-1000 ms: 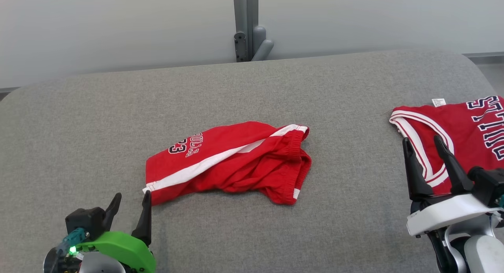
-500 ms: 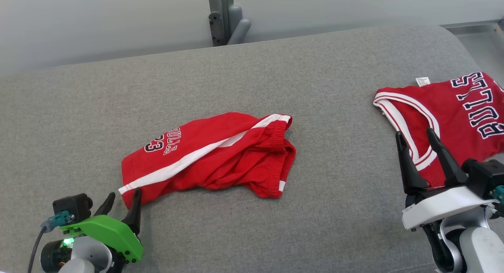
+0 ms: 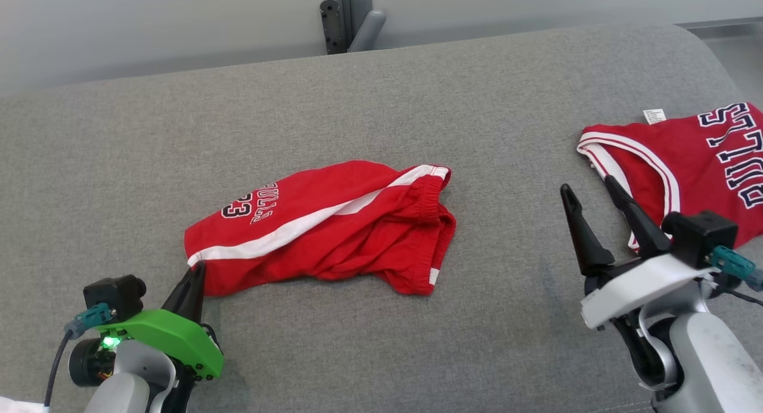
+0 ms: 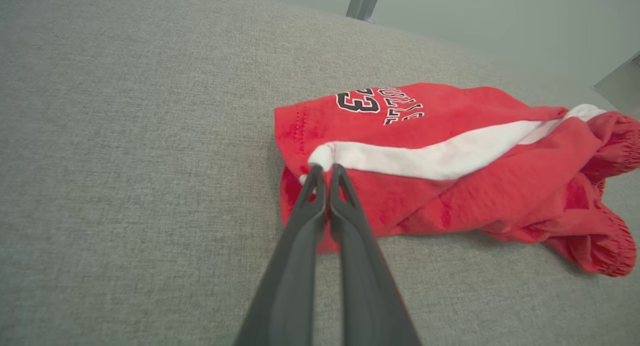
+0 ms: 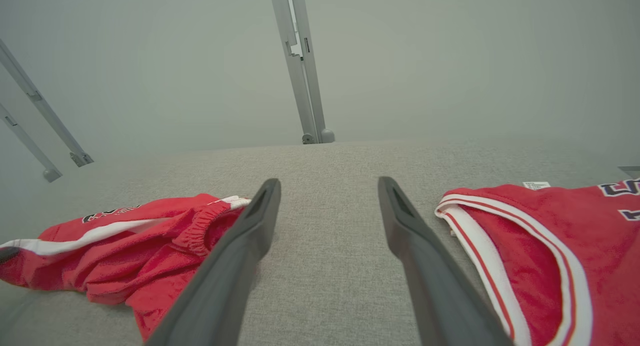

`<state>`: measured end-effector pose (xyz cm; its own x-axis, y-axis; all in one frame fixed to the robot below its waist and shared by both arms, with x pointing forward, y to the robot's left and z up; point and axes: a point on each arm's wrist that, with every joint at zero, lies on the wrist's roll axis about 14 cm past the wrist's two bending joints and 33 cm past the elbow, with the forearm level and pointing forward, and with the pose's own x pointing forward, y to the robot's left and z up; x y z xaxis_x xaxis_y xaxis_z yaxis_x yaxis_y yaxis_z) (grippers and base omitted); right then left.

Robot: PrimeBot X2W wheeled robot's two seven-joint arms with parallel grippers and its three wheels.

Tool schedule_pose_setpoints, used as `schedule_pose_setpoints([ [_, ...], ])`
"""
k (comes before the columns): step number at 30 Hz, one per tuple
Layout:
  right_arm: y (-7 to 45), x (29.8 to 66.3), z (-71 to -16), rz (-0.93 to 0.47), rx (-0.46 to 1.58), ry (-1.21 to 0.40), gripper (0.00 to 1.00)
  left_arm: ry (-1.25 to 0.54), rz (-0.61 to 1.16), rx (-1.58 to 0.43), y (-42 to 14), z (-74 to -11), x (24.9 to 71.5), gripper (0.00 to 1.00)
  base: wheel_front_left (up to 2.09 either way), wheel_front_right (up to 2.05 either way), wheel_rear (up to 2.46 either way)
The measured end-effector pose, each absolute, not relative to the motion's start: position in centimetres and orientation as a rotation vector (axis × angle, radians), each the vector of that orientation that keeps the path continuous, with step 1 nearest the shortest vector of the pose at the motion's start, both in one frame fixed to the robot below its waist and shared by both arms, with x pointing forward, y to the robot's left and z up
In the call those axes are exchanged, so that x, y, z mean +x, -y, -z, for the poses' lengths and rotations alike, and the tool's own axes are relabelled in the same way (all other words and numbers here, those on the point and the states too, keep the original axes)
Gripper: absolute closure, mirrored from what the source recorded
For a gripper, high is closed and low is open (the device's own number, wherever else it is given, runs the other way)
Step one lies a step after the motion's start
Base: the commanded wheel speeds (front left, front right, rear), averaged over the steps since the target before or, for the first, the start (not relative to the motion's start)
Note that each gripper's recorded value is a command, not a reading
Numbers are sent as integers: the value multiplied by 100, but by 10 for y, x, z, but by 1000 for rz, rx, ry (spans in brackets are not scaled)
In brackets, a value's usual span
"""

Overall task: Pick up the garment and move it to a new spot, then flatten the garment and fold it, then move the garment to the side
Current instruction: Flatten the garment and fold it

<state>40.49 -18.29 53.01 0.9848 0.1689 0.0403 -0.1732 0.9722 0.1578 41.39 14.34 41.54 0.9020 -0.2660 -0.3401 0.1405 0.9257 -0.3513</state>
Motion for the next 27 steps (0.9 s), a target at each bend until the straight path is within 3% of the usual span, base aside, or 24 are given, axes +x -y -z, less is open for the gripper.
schedule_pose_setpoints([
  [8,105,436,-500,-421,217,-123,0,-359,238,-316,-138,-426,415,100,0,0,0],
  [21,45,468,-456,-538,393,-309,0,-376,200,-319,-148,-413,405,100,0,0,0],
  [22,44,470,-456,-539,399,-306,53,-371,197,-319,-149,-413,405,100,0,0,0],
  [24,43,474,-457,-543,411,-297,100,-357,192,-312,-152,-414,407,100,0,0,0],
  [27,46,480,-466,-544,407,-242,100,-319,188,-295,-156,-420,411,100,0,0,0],
])
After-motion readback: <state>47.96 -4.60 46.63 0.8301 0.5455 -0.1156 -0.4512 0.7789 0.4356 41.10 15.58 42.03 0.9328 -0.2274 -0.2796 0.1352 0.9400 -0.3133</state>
